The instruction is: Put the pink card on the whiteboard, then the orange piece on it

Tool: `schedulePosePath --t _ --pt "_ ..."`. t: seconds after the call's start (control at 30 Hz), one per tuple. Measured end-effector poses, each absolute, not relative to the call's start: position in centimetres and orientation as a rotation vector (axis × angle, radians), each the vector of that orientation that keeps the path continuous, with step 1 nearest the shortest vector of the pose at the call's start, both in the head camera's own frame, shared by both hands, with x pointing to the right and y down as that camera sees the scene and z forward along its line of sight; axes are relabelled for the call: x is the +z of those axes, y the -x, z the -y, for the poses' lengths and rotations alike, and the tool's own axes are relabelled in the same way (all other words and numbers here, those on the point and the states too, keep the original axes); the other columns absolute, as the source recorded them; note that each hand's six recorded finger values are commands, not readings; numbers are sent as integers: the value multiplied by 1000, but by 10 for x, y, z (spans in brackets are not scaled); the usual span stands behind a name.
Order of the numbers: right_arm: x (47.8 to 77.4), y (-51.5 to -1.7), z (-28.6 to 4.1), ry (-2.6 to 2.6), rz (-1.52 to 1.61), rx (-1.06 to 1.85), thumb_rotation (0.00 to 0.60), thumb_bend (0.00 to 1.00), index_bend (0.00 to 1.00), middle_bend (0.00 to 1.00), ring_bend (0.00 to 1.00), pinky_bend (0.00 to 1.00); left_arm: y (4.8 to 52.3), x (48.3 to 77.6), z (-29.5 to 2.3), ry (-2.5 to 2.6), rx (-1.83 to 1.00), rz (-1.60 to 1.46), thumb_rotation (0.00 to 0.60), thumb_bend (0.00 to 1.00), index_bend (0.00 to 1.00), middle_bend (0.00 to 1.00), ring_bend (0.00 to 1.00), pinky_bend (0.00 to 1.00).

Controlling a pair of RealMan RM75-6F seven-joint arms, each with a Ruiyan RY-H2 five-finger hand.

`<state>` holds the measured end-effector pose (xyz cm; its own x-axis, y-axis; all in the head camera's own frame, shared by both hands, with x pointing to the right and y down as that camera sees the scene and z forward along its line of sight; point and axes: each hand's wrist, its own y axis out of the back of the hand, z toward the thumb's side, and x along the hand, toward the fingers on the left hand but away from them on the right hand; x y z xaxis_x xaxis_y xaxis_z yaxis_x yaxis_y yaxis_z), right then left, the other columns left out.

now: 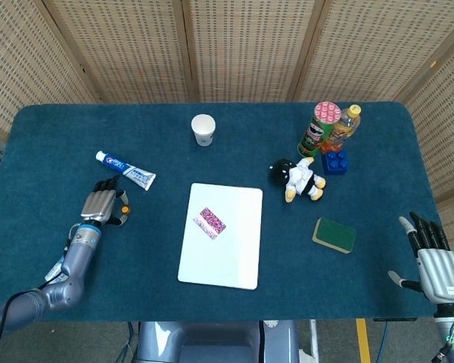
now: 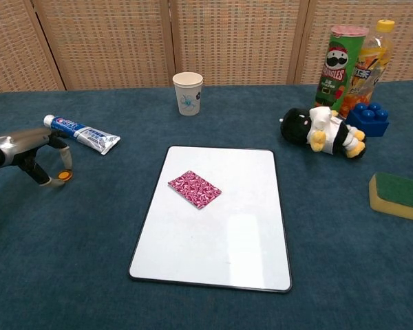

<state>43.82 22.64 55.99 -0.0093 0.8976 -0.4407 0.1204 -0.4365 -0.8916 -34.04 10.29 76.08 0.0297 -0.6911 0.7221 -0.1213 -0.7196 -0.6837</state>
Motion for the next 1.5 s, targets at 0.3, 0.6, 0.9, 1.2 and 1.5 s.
schedulePosePath --t 0.3,0.6,0.9,1.2,1.5 --pt "560 -438 -227 1614 1073 1511 600 0 0 0 0 0 341 764 -105 1866 -1751 -814 600 320 513 0 0 0" --pt "560 -438 -227 1614 1073 1511 600 0 0 0 0 0 343 762 -102 1858 -1743 -825 600 321 539 0 0 0" --pt "560 -438 -227 1613 1072 1512 600 0 0 0 0 0 343 750 -97 1854 -1716 -843 600 318 539 0 0 0" --pt "560 -438 -227 1613 1072 1512 600 0 0 0 0 0 324 734 -89 1878 -1651 -836 600 308 539 0 0 0" --pt "560 -439 -226 1615 1073 1514 600 0 0 0 0 0 267 703 -72 1889 -1508 -744 600 304 539 0 0 0"
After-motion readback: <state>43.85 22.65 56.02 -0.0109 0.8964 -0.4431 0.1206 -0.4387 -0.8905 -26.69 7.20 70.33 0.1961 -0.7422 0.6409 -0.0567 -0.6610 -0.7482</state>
